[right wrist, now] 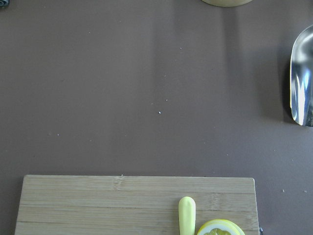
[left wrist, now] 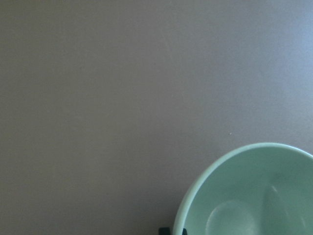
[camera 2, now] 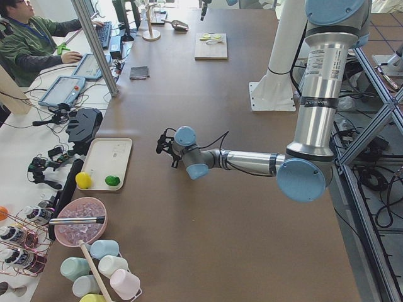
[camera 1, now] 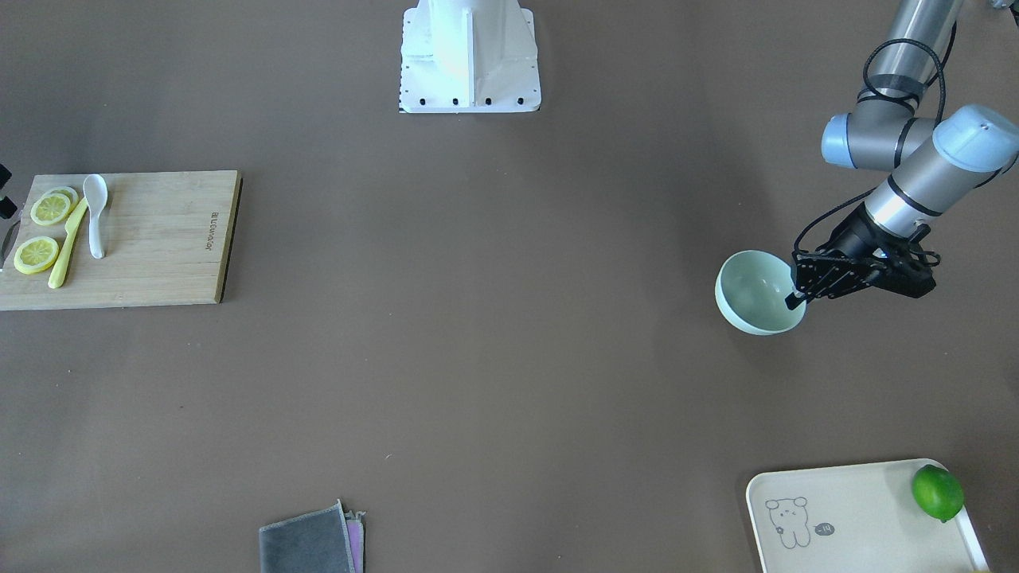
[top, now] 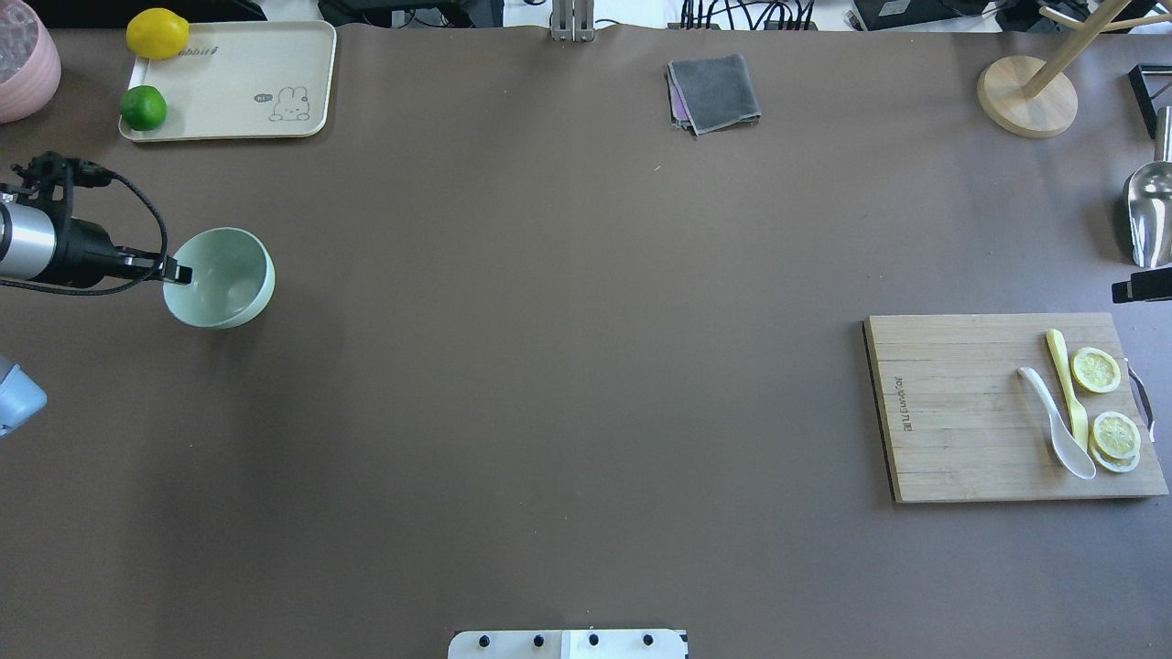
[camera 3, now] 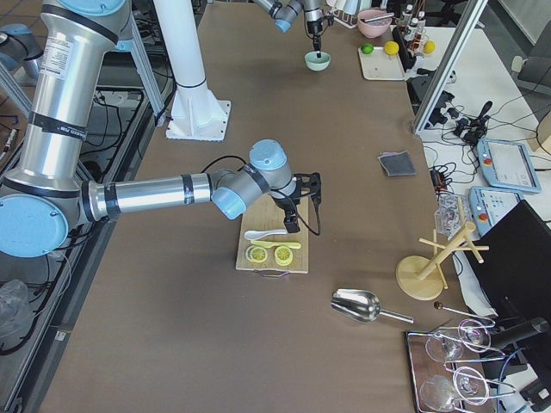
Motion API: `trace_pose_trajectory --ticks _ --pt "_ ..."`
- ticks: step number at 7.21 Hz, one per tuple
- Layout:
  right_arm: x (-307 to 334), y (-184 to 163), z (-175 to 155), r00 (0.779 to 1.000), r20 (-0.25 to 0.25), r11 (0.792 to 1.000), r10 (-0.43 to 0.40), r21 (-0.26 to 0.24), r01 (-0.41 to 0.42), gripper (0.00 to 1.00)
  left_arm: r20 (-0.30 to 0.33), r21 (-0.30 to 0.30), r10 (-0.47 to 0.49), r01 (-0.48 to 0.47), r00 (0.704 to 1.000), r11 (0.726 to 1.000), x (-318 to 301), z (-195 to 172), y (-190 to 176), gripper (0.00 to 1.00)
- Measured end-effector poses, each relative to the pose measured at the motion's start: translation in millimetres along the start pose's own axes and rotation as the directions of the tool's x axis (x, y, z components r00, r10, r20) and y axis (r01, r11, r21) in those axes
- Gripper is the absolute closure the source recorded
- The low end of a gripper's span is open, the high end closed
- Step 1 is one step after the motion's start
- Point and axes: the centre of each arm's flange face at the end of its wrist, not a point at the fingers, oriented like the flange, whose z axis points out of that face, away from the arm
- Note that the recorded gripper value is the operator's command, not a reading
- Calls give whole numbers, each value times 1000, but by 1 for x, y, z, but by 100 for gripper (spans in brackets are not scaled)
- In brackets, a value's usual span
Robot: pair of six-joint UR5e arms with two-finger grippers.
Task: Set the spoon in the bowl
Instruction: 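Push the pale green bowl with the left gripper toward the table center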
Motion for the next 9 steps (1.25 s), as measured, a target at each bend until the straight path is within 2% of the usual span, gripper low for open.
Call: trace_pose_trajectory --ticks 1,3,5,7,8,9 --pt "-1 0 0 1000 1 1000 -1 0 1 0 -26 3 -41 41 999 999 53 9 -15 100" --pt "-1 0 0 1000 2 1000 0 0 0 0 3 -9 -109 109 994 994 187 40 -11 100" --pt "-2 0 0 1000 2 1000 1 0 -1 0 73 -10 -152 153 986 988 329 83 25 100" --pt "-2 0 0 1000 3 1000 1 -1 -1 0 110 -4 -158 159 981 987 381 106 53 98" --pt "-3 0 1 1000 3 1000 -1 -2 1 0 119 -6 -158 160 980 987 385 112 57 18" --pt "-3 0 2 1000 3 1000 -4 -3 4 0 124 -6 -156 158 980 987 386 115 59 1"
